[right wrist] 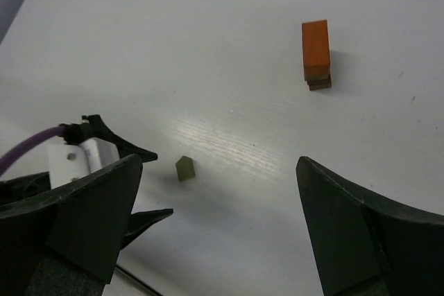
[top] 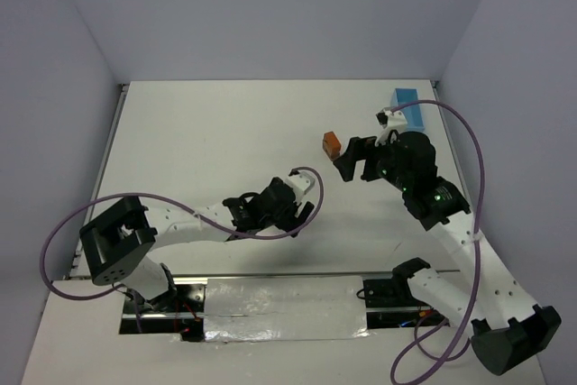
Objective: Build the wood block tower
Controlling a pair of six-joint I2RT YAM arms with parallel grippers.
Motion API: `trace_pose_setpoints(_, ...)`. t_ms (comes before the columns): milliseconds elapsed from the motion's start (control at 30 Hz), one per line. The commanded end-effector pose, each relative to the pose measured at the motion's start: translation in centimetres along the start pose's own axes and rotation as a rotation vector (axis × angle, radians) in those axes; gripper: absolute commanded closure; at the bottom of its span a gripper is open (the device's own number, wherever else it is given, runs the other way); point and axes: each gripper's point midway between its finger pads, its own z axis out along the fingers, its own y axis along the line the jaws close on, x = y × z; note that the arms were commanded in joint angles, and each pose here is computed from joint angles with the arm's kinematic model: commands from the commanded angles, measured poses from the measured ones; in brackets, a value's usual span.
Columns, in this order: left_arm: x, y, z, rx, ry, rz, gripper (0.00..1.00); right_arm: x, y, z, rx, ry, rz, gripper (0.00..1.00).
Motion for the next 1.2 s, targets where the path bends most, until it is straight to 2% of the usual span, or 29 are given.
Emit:
trace_pose_setpoints(0, -2.4, -0.2, 1.0, 0.012, -0.116, 0.060, 0.12, -1.7, 0.8, -0.8, -0.028, -0.086, 0.003, 0.00)
trace_pose_setpoints(167, -1.4, 0.7, 2.4, 0.041, -0.081, 0.098, 0.18, -1.9, 1.1, -1.4, -0.046, -0.117, -0.004, 0.00)
trace_pose_setpoints(233, -1.2, 0.9, 2.7, 0.060, -0.073, 0.086, 0.27, -2.0, 1.2, -1.5, -0.053, -0.123, -0.005, 0.00)
trace_pose_setpoints(367, -1.0, 2.6, 3.3, 0.041, -0.066, 0.057, 0.28, -1.7, 1.5, -1.3, -0.075, -0.118, -0.008, 0.00)
trace_pose_setpoints(667, -0.3, 1.9, 4.4, 0.098, -0.038, 0.074, 0.32, -0.8, 1.7, -0.5, -0.100, -0.095, -0.011, 0.00)
trace_pose_setpoints(700, -0.2, 1.8, 4.4, 0.107, -0.038, 0.076, 0.36, -0.8, 1.7, -0.5, -0.100, -0.094, -0.014, 0.00)
trace_pose_setpoints(933, 0.1, 1.9, 4.9, 0.098, -0.025, 0.070, 0.42, -0.9, 1.8, -0.5, -0.105, -0.097, -0.018, 0.00)
trace_pose_setpoints(1000, 0.2, 1.9, 5.0, 0.097, -0.019, 0.069, 0.51, -0.7, 1.8, -0.4, -0.108, -0.091, -0.019, 0.00)
trace_pose_setpoints(1167, 0.6, 1.9, 5.5, 0.091, 0.003, 0.072, 0.50, -0.6, 1.8, -0.5, -0.109, -0.088, -0.022, 0.00)
